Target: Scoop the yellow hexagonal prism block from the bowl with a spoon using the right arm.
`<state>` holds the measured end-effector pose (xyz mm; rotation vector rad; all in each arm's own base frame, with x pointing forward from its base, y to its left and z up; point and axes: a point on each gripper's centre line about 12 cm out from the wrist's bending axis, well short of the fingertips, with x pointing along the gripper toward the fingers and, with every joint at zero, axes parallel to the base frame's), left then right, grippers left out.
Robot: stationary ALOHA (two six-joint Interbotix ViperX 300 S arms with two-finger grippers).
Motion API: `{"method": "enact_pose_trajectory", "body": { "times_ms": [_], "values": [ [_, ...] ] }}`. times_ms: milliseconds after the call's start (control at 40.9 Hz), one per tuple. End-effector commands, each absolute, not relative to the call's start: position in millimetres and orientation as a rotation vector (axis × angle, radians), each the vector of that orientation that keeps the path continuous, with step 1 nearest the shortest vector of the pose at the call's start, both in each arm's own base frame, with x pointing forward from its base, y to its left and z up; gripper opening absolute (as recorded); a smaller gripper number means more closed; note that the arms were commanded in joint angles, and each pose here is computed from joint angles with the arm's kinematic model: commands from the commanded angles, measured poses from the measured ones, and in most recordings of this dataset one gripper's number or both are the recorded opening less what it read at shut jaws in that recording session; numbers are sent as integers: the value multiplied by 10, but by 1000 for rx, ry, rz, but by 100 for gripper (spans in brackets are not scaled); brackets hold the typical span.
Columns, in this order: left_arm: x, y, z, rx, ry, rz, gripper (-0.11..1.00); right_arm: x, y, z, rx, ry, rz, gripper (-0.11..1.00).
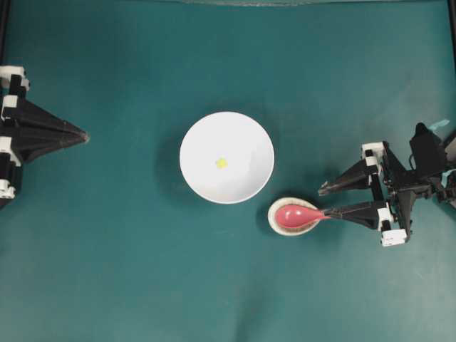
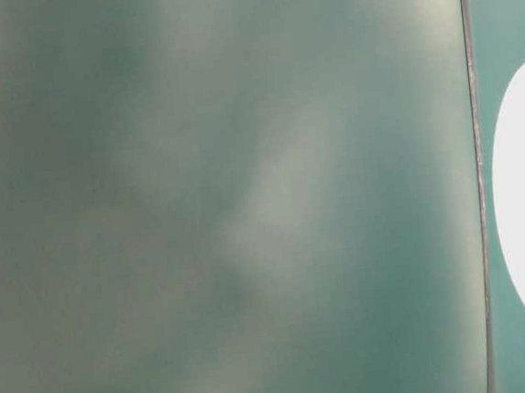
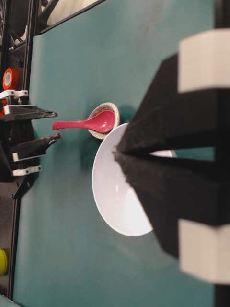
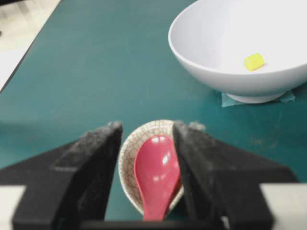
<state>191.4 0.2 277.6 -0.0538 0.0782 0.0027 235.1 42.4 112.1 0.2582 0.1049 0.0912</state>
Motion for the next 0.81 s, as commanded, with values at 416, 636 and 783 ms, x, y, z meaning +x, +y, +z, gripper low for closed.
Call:
{"method": "enact_pose_trajectory", "body": {
  "times_ms": [416,636,783],
  "values": [
    [1950,4,2914,-51,18,2,-1,2309,619,962,166,128,98,52],
    [1953,4,2922,-49,11,1,-1,2252,579,910,120,169,80,52],
    [1954,4,2915,-49,12,1,-1,2244,582,869,118,204,80,52]
  ]
}}
